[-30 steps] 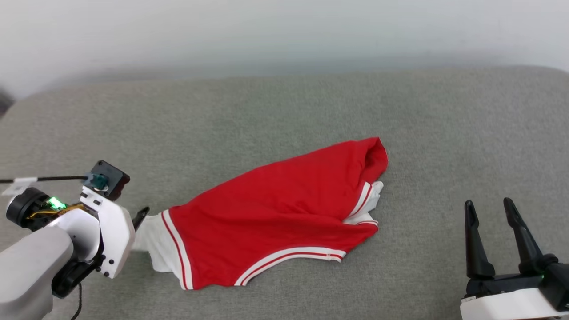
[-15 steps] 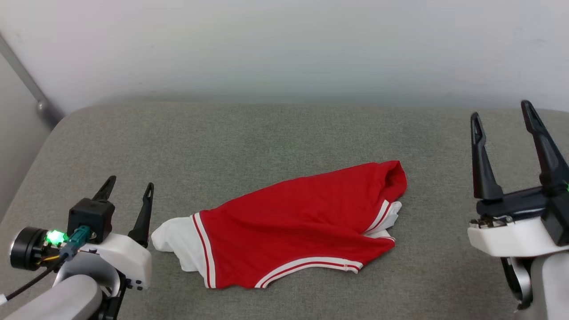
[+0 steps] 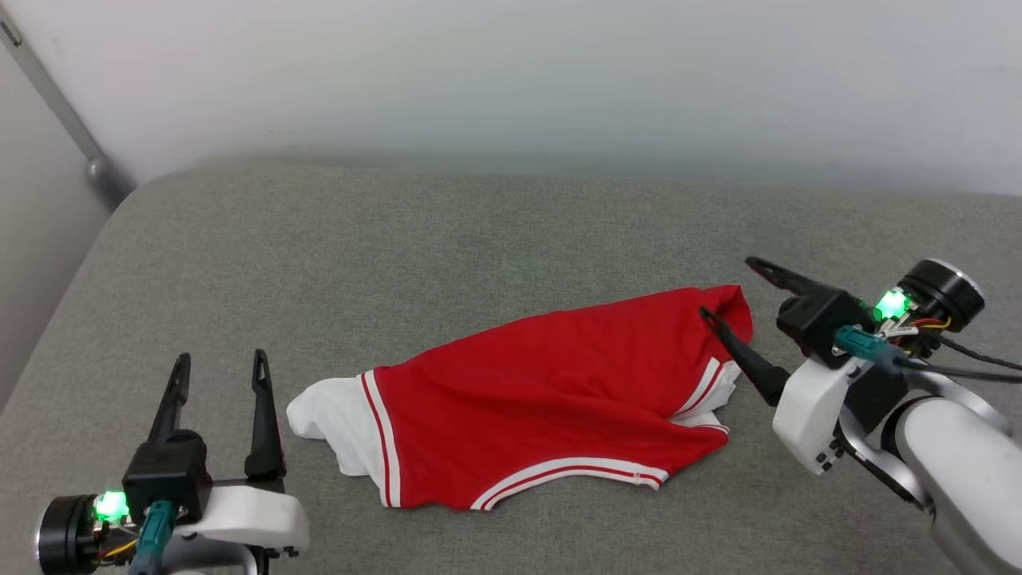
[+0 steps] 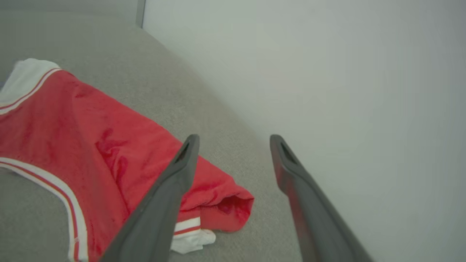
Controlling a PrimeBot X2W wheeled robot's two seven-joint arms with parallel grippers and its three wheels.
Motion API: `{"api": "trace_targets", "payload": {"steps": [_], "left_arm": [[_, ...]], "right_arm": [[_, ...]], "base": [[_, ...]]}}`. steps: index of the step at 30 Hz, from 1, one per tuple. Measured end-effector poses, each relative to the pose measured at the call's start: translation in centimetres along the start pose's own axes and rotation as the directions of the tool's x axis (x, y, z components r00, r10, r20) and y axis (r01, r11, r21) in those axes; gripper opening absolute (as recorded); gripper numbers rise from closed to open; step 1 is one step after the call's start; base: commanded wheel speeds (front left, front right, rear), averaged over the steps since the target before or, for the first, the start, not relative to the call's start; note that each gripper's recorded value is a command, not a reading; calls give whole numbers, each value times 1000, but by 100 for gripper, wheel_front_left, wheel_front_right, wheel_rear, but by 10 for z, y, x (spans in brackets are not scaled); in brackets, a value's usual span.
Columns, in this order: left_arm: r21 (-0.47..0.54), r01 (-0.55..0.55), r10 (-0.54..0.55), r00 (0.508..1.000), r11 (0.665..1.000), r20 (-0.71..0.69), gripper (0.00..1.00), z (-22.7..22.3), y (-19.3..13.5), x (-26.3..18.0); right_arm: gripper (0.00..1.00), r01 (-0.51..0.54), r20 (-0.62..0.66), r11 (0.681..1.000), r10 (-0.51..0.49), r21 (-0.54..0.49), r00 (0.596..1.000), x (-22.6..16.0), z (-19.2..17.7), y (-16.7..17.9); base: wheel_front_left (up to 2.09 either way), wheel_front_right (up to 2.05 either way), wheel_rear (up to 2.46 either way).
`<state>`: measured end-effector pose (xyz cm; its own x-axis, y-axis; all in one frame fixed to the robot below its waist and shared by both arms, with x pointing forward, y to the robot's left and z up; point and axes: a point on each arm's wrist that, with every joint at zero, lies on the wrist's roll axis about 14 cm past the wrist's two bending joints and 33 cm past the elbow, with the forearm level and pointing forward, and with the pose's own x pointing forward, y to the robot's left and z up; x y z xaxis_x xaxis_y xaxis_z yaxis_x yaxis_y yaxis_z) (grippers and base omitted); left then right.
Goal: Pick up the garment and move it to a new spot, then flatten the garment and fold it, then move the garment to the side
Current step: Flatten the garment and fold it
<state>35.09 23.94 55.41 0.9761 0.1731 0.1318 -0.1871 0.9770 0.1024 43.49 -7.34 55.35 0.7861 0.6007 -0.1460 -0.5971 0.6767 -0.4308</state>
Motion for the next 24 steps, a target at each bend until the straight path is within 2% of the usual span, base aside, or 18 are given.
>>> {"api": "trace_targets", "payload": {"steps": [3, 6, 9, 15, 20, 24], "left_arm": [[-10, -51, 51, 999, 999, 9, 100, -2, 8, -2], [-19, -69, 69, 998, 997, -3, 100, -9, 10, -6], [-21, -81, 81, 997, 996, -13, 100, -15, 13, -6], [-32, -89, 87, 995, 996, -41, 100, -29, 9, -4], [-37, -92, 89, 994, 995, -67, 100, -42, 7, 4], [-35, -101, 98, 992, 994, -82, 100, -49, 8, 8]], "right_arm": [[100, -123, -184, 992, 123, 10, 975, 0, -29, 18], [100, -245, -334, 969, 243, 37, 911, -5, -54, 40], [100, -331, -435, 942, 318, 48, 842, -6, -69, 51], [100, -457, -565, 884, 429, 102, 705, -2, -98, 74], [100, -494, -616, 854, 480, 165, 624, 11, -120, 88], [100, -521, -663, 823, 522, 227, 536, 11, -138, 106]], "base": [[0, 0, 0], [0, 0, 0], [0, 0, 0], [0, 0, 0], [0, 0, 0], [0, 0, 0]]}}
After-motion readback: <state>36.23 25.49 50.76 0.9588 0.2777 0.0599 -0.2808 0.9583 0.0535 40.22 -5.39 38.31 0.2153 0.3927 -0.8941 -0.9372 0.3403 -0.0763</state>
